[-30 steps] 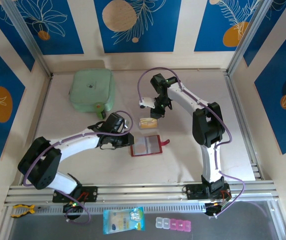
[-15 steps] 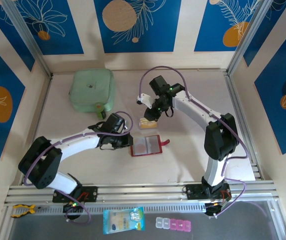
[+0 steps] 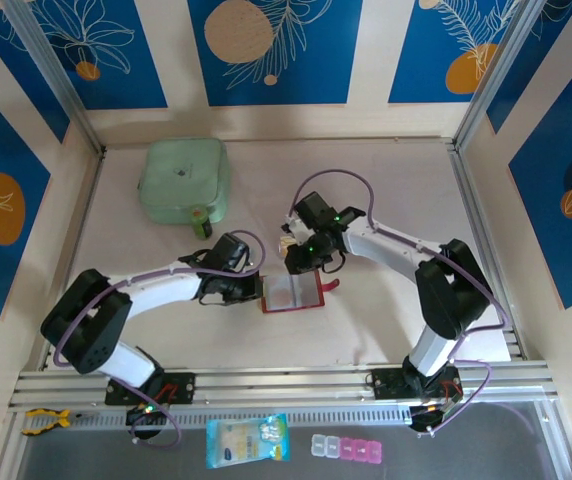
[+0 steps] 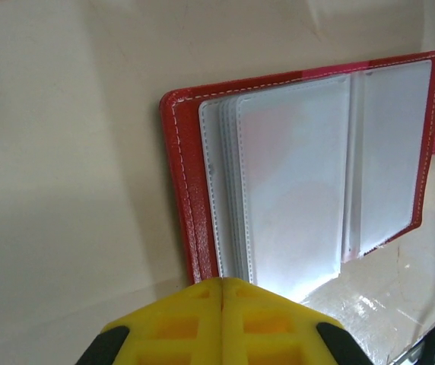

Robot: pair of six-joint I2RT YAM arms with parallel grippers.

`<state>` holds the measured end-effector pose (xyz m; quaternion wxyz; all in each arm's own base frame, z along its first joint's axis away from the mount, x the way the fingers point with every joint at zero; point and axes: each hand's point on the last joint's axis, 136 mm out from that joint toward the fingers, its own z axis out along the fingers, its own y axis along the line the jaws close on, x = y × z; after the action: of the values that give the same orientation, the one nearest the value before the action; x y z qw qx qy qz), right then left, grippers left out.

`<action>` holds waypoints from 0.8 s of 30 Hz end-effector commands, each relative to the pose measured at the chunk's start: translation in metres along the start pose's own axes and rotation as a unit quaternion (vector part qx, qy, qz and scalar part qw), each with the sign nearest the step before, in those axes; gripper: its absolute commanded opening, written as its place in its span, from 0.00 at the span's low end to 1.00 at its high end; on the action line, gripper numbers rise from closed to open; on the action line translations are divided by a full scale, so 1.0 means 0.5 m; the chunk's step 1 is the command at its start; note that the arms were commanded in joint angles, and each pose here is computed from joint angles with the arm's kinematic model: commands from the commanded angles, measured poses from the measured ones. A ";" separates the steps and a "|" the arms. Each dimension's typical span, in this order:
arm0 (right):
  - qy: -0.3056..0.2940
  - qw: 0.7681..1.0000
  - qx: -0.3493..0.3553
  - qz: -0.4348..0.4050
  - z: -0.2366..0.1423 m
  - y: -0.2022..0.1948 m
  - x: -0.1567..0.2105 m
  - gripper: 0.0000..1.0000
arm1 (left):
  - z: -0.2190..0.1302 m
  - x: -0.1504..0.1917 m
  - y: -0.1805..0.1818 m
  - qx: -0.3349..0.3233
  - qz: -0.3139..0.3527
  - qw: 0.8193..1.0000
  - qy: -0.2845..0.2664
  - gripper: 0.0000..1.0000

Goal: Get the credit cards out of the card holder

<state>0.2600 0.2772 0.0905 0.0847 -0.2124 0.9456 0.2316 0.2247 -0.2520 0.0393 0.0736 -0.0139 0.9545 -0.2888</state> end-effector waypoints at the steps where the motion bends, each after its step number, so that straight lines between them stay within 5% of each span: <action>1: -0.038 0.997 -0.010 0.059 -0.023 0.006 -0.013 0.13 | 0.015 -0.002 0.002 0.006 -0.008 1.000 0.008 0.06; 9: -0.029 0.994 -0.012 0.105 -0.021 -0.011 0.022 0.12 | 0.032 0.001 0.015 -0.010 -0.016 1.000 0.022 0.04; 20: -0.004 0.977 -0.119 0.179 0.002 0.028 0.049 0.13 | 0.038 0.001 0.032 -0.031 -0.014 0.999 0.023 0.04; 24: 0.002 0.971 -0.149 0.189 0.016 0.036 0.055 0.21 | 0.039 0.000 0.032 -0.033 -0.011 0.999 0.025 0.04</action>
<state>0.2319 0.2741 0.0740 0.0209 -0.0486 0.9414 0.3332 0.2265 -0.2557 0.0205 0.0531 -0.0155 0.9589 -0.2784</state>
